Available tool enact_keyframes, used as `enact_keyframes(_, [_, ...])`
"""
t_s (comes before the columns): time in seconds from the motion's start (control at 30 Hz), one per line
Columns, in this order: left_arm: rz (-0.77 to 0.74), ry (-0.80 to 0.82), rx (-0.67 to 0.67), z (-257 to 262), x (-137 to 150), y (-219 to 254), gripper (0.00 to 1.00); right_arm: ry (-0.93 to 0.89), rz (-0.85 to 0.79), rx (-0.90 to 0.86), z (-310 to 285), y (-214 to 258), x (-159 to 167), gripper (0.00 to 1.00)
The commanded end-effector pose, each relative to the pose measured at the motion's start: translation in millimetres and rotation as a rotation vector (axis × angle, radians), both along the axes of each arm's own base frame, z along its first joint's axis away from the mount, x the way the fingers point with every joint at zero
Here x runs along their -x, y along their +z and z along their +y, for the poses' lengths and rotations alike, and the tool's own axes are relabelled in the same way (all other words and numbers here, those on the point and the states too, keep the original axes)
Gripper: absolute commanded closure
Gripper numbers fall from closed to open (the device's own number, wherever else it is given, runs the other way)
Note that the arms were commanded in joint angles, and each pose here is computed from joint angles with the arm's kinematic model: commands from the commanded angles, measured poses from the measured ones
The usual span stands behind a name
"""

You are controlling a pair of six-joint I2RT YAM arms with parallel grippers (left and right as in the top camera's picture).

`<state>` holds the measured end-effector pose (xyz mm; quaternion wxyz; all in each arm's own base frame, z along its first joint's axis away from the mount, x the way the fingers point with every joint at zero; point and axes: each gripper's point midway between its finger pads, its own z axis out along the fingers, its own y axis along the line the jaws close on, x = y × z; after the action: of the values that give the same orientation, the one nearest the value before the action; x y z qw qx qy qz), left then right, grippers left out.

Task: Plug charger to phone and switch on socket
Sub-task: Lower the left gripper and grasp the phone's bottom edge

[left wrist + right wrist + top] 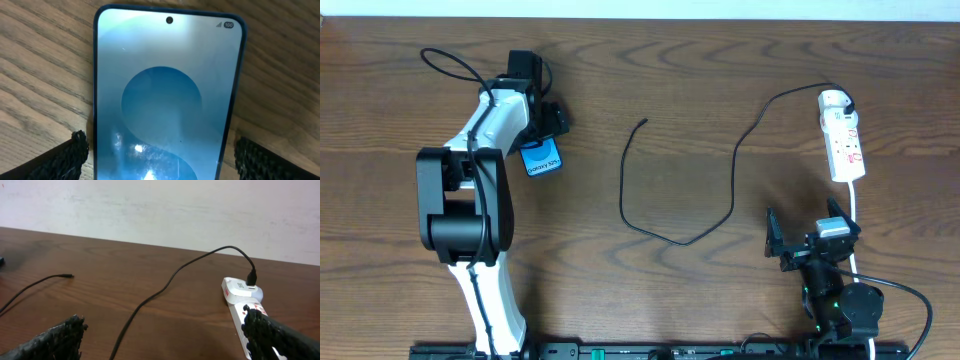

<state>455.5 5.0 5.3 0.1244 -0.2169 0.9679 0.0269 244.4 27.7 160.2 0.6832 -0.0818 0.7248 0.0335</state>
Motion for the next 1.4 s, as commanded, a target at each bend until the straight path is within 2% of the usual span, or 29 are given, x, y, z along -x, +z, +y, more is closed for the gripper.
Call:
enact_keyframes(0.0, [0.017, 0.001, -0.014, 1, 1, -8, 0.05, -0.010, -0.002, 0.010, -2, -1, 0, 0.01])
enact_keyframes(0.13, [0.020, 0.002, -0.012, 1, 2, -8, 0.07, -0.010, -0.002, 0.010, -2, -1, 0, 0.01])
enact_keyframes(0.37, [0.045, 0.005, 0.023, -5, 8, -10, 0.28, -0.010, -0.002, 0.010, -2, -1, 0, 0.01])
enact_keyframes(0.5, [0.059, 0.005, 0.022, -5, 11, -11, 0.28, -0.010, -0.002, 0.010, -2, -1, 0, 0.01])
enact_keyframes(0.7, [0.128, 0.006, 0.020, -4, 28, -13, 0.28, -0.010, -0.002, 0.010, -2, -1, 0, 0.01])
enact_keyframes(1.0, [0.333, 0.004, 0.067, -12, 78, -14, 0.28, -0.010, -0.002, 0.010, -2, -1, 0, 0.01])
enact_keyframes(1.23, [0.351, 0.005, 0.066, -12, 83, -13, 0.27, -0.010, -0.002, 0.010, -2, -1, 0, 0.01])
enact_keyframes(1.27, [0.351, 0.005, 0.066, -12, 83, -13, 0.26, -0.010, -0.002, 0.010, -2, -1, 0, 0.01])
enact_keyframes(1.3, [0.351, 0.005, 0.066, -12, 83, -13, 0.18, -0.010, -0.002, 0.010, -2, -1, 0, 0.01])
enact_keyframes(1.37, [0.356, 0.005, 0.066, -12, 84, -14, 0.09, -0.010, -0.002, 0.010, -2, -1, 0, 0.01])
